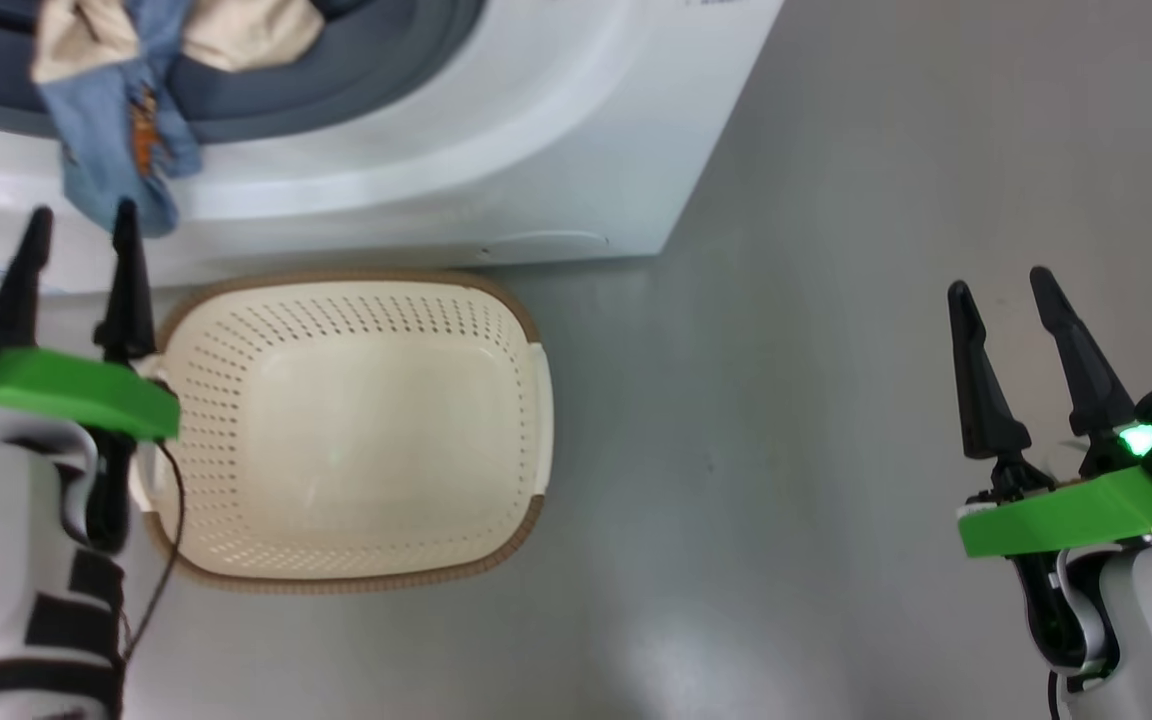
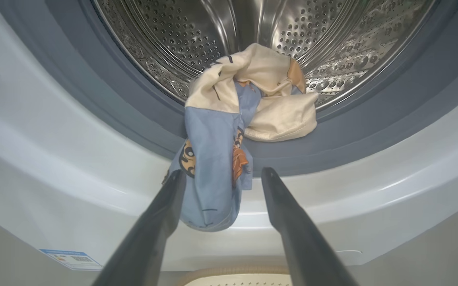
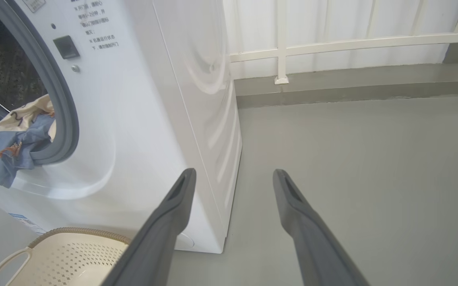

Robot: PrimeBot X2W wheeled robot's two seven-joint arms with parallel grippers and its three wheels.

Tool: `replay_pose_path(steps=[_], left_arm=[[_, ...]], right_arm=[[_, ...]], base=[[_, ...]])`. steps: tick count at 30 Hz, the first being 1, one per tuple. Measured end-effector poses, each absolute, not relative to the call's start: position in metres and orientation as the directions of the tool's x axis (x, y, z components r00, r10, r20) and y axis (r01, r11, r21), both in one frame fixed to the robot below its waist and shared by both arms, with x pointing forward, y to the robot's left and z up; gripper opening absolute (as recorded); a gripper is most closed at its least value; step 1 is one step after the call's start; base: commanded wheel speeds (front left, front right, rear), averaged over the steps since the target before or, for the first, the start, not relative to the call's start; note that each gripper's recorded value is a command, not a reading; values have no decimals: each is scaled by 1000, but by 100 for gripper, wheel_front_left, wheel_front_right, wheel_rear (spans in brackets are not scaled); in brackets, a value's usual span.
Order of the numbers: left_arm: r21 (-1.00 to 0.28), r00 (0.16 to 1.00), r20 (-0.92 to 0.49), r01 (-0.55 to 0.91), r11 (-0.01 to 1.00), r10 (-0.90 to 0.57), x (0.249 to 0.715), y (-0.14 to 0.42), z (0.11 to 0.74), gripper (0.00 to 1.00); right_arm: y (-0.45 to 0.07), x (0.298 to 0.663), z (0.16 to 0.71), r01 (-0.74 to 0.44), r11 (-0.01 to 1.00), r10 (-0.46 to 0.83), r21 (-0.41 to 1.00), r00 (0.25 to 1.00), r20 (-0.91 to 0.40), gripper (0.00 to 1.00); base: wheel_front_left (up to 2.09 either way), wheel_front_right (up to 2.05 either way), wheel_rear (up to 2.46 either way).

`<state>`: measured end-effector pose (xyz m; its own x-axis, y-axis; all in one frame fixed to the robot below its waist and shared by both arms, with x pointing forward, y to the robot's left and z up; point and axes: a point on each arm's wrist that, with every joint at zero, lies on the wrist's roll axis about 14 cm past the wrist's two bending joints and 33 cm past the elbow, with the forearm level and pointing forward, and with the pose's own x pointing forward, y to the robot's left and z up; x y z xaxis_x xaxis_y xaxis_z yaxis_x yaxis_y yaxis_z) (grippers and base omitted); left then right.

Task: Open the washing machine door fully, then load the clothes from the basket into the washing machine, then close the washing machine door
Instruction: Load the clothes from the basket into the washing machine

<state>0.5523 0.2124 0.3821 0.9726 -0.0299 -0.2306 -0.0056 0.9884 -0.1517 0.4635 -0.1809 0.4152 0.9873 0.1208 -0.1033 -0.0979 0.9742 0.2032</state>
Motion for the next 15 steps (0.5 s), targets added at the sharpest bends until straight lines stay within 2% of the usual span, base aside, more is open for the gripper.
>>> replay_pose_path(steps=[15], left_arm=[[-162,960,-273,13,987,-57,587,199,353,100]], right_arm=[[-197,464,398,-54,982,80,181,986,-144,100]], base=[[0,0,0]])
